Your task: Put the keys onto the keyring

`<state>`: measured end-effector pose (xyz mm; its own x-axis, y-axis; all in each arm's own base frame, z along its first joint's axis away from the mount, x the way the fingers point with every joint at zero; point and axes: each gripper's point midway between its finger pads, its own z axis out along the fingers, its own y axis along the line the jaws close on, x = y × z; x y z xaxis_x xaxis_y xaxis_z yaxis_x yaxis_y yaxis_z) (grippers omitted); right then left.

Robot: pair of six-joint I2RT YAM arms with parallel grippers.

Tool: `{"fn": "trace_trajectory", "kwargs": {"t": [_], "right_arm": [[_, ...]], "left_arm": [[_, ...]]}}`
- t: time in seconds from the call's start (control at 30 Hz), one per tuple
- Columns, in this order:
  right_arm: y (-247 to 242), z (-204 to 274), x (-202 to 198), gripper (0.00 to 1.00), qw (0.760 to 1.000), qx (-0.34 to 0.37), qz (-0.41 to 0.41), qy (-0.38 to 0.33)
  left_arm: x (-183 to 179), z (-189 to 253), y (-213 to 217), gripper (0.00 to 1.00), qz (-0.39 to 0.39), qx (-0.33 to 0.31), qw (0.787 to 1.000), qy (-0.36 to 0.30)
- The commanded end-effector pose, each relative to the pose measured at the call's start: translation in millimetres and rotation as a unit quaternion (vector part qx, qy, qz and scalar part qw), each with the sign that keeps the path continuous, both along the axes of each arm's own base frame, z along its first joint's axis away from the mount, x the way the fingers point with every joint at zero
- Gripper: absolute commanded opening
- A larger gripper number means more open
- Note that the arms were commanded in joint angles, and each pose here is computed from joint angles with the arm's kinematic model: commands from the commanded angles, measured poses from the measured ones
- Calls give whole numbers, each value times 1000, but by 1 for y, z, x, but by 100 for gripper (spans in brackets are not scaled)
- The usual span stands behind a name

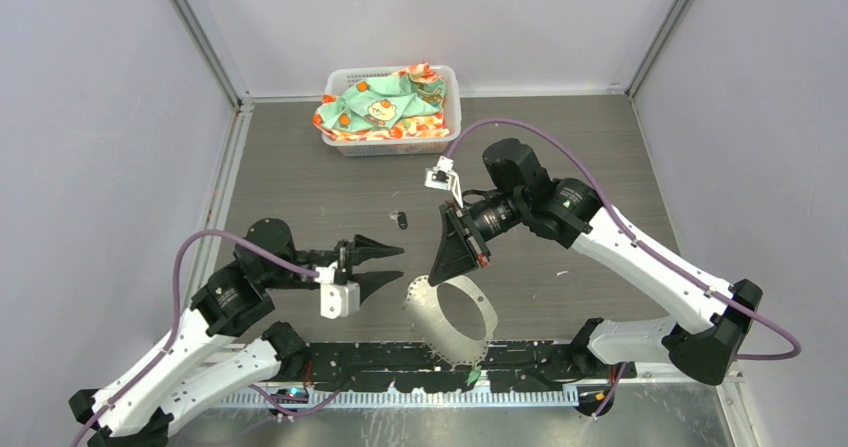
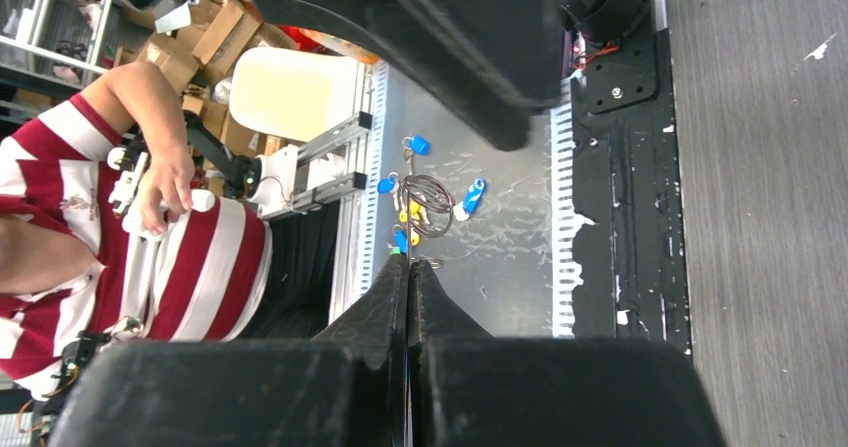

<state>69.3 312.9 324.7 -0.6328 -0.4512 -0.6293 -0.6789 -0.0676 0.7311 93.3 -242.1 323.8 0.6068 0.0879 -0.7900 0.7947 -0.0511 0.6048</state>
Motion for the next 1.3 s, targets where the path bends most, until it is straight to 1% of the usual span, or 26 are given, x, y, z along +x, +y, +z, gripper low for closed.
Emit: {"fn": "trace_trajectory", "kwargs": {"t": [0.0,0.1,0.17,0.27,0.43,0.63,0.87,1.0,1.07,1.13,1.27], "right_arm": [[-3,20,-11,1,999,39,28,1],[-1,20,-10,1,999,38,28,5],[0,19,-9,1,999,37,28,6],[0,18,-8,1,999,36,26,5],[4,16,-4,1,999,36,22,3],[8,16,0,1,999,39,13,3],[9,16,0,1,999,42,8,6],[8,14,0,1,999,39,9,7],[8,11,0,1,999,35,10,9],[7,11,0,1,999,34,9,10],[8,14,0,1,999,37,9,6]], "left_arm": [[20,15,-6,41,23,-33,995,-90],[2,18,-12,42,-26,-39,997,-69],[-5,20,-12,43,-45,-43,996,-63],[-11,24,-12,44,-56,-48,996,-53],[-24,31,-13,44,-82,-52,995,-11],[-31,36,-13,42,-96,-54,994,3],[-31,38,-13,36,-94,-57,994,5],[-30,42,-11,28,-84,-62,995,12],[-30,43,-10,26,-77,-60,995,22],[-36,36,-7,27,-89,-45,995,26],[-47,29,-5,35,-112,-36,992,44]]}}
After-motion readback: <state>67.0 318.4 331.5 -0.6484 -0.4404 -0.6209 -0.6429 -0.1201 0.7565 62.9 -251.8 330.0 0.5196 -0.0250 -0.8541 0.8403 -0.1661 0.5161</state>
